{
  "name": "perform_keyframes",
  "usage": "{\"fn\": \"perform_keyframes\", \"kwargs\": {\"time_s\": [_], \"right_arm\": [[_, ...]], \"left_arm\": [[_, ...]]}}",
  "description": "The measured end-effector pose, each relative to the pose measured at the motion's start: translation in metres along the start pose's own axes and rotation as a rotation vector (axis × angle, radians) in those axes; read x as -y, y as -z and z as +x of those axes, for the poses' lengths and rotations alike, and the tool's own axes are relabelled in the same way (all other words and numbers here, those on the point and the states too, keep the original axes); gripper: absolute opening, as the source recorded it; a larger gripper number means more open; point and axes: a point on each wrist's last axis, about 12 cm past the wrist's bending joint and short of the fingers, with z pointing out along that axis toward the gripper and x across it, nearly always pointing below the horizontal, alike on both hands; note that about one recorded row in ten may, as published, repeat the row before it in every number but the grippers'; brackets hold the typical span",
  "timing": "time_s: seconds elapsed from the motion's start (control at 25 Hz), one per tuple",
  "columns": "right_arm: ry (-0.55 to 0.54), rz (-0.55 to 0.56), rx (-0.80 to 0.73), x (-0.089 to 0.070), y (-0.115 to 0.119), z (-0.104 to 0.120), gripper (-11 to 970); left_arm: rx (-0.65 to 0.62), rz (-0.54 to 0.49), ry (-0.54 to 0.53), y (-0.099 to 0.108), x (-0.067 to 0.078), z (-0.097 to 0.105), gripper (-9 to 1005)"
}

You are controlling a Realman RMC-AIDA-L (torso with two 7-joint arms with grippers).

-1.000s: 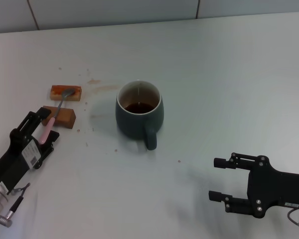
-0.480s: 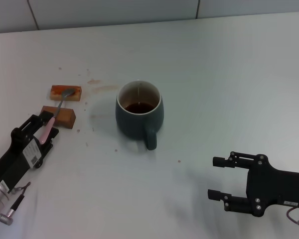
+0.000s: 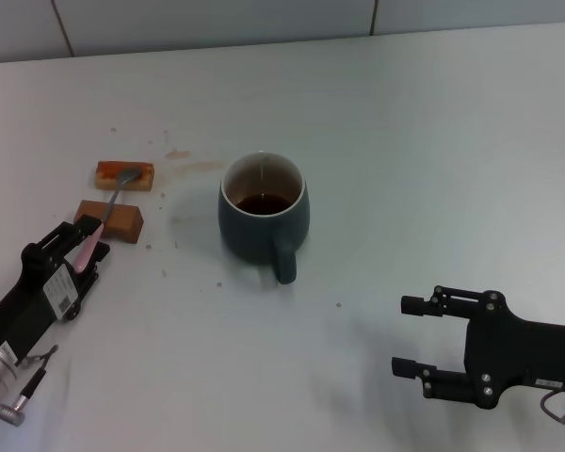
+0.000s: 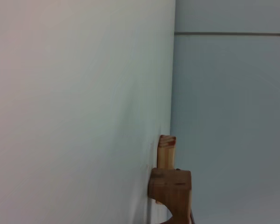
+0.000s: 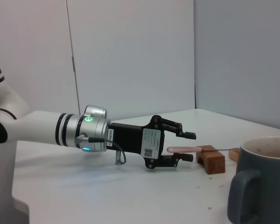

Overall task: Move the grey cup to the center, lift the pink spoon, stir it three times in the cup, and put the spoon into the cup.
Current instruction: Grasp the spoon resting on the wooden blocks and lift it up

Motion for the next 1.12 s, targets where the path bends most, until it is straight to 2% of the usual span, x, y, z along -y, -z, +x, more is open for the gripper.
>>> {"fn": "perform_keyframes", "kwargs": {"time_s": [0.56, 0.92, 1.12], "right_arm": [[-0.007, -0.002, 0.002, 0.0007, -0.0013, -0.0008, 693], [-0.006, -0.003, 0.001, 0.0016, -0.0018, -0.0011, 693], [-0.006, 0.001, -0.004, 0.0023, -0.0024, -0.0007, 692]], "left_arm": [[0.006, -0.025, -0.005, 0.0004, -0.0025, -0.0018, 256], [-0.004, -0.012, -0.043, -0.0044, 0.0019, -0.0042, 157], [-0.014, 0.025, -0.071, -0.0047, 0.0065, -0.0039, 147]]}}
